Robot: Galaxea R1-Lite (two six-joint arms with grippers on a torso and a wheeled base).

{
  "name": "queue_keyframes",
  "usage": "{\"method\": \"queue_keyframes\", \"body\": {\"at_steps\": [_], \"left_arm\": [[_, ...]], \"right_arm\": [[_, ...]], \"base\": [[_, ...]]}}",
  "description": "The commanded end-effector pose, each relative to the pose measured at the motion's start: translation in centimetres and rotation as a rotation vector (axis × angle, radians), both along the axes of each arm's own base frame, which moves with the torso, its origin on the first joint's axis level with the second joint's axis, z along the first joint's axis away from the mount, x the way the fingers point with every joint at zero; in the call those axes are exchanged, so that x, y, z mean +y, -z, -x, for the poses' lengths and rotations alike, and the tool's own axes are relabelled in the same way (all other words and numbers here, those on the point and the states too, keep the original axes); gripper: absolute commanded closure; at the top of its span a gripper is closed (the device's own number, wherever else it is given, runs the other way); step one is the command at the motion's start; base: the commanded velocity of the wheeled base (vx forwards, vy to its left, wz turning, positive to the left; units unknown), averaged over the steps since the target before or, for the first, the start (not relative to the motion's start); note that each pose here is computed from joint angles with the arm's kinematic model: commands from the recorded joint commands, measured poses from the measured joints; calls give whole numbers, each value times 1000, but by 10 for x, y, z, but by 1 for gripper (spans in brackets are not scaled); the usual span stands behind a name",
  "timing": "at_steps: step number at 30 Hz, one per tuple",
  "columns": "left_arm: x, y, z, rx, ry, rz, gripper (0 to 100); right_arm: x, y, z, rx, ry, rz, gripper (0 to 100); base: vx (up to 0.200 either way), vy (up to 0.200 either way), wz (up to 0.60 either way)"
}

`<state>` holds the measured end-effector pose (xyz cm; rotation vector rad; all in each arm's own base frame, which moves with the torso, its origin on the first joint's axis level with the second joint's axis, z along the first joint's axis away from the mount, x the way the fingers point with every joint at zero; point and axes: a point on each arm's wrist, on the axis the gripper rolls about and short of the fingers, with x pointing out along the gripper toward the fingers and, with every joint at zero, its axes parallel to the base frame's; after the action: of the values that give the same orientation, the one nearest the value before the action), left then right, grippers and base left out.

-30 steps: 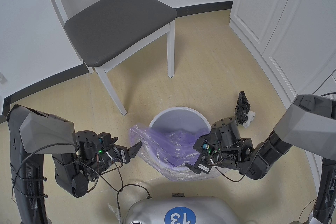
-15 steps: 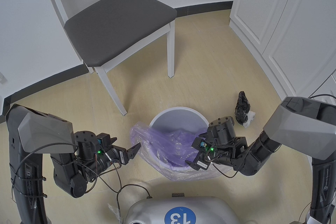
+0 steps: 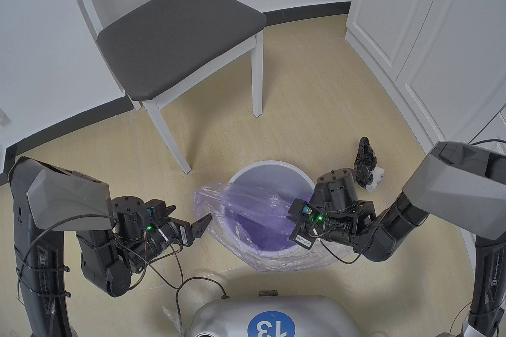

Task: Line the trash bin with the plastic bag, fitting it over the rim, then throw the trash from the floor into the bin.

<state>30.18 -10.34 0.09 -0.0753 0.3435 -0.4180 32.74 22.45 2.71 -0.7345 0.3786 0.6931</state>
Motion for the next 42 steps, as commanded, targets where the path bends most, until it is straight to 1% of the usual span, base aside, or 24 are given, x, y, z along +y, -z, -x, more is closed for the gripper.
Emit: {"method": "queue_keyframes", "body": {"at_steps": [1, 12, 13, 15, 20, 31, 42], "left_arm": [[1, -3, -1, -20, -6, 6, 0], [6, -6, -5, -35, -21, 11, 0], [7, -7, -7, -42, -27, 13, 0], [7, -7, -8, -45, -27, 14, 0], [6, -9, -12, -63, -29, 20, 0], [8, -9, -13, -64, -36, 20, 0], [8, -10, -13, -66, -36, 20, 0]], "right_arm": [[-3, -17, -2, -38, 8, -27, 100], [-12, -39, -31, -113, 66, -76, 100], [-12, -43, -41, -135, 83, -90, 100], [-9, -42, -50, -147, 104, -104, 100], [2, -41, -64, -151, 179, -179, 100], [24, -25, -89, -190, 178, -225, 100], [32, -31, -106, -259, 189, -271, 100]], "base": [[0, 0, 0], [0, 0, 0], [0, 0, 0], [0, 0, 0], [0, 0, 0], [0, 0, 0], [0, 0, 0]]}}
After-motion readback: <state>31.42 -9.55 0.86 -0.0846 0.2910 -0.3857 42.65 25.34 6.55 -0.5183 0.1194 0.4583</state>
